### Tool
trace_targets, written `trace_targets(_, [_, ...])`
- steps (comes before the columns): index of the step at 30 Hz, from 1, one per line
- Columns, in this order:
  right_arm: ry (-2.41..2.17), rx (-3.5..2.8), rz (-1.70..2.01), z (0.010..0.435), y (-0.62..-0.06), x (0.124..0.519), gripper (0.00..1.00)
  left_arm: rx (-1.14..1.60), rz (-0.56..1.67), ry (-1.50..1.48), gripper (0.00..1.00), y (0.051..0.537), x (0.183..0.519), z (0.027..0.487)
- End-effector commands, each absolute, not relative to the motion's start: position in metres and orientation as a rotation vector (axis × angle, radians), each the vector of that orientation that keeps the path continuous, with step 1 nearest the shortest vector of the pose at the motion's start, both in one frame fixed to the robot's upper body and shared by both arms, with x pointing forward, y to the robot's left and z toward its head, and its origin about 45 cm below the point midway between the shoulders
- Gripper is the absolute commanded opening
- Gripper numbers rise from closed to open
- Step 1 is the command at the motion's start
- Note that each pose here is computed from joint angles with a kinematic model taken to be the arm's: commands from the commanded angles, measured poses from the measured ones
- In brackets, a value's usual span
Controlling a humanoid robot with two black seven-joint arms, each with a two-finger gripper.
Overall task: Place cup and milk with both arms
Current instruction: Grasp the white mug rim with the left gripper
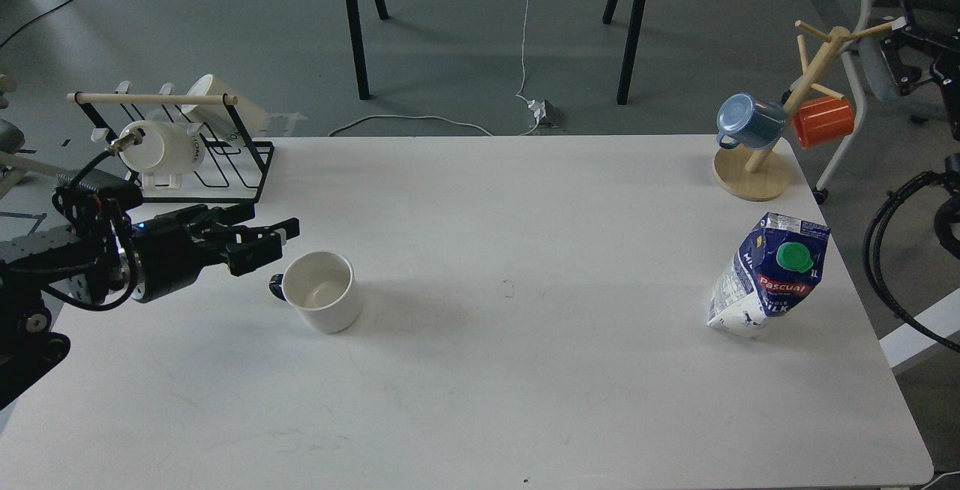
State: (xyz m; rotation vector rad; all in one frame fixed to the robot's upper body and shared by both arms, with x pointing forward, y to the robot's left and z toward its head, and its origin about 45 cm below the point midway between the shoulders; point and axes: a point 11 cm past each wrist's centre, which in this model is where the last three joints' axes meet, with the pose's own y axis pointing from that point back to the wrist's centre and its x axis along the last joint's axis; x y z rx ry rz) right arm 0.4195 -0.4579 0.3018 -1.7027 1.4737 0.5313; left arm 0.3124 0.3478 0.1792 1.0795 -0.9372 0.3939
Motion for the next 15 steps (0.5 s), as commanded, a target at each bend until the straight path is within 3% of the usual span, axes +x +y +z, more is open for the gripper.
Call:
trace_targets(1, [1.472, -1.703, 0.530, 0.303, -0.458, 0.420, 0.99, 1.150, 0.292, -1.047, 0.74, 0.343, 0.309, 0.158])
trace_targets(15, [1.479, -1.710, 0.519, 0.306, -0.461, 0.419, 0.99, 1.136, 0.318, -0.960, 0.63, 0.321, 0.323, 0.115])
